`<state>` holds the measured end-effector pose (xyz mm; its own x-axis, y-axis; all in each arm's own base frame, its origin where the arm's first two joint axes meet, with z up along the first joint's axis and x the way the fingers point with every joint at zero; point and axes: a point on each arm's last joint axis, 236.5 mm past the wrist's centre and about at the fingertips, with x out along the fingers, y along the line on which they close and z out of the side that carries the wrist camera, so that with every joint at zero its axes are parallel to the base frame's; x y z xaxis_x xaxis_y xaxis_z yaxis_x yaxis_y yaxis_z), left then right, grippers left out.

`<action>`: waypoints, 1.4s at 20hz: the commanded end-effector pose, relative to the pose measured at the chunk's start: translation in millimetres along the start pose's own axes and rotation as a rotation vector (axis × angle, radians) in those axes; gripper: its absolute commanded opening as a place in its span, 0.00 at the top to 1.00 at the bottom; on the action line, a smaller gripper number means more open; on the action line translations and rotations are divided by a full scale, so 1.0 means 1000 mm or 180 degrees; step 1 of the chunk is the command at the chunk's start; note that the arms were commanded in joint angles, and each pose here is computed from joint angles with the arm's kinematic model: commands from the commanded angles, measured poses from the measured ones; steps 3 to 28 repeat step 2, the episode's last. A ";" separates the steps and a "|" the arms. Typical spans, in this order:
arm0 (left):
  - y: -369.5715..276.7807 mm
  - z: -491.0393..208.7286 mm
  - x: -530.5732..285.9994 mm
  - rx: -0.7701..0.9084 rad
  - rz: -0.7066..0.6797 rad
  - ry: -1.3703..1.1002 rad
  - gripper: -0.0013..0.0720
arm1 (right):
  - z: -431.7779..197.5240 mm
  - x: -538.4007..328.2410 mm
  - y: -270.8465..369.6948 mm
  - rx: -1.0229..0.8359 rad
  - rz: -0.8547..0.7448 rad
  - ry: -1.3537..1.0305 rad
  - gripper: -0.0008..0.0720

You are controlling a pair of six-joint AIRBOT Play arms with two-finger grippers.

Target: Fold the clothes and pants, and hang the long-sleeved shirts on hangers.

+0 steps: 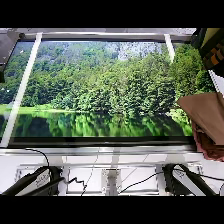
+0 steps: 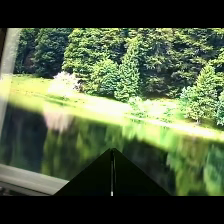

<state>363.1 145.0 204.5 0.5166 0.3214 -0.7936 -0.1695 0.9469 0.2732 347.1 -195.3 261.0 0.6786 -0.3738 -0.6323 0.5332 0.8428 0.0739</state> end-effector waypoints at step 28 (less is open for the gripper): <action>0.000 0.000 0.000 -0.0002 0.0003 0.0002 0.96 | -0.015 -0.014 0.073 -0.1178 0.0448 0.0079 0.95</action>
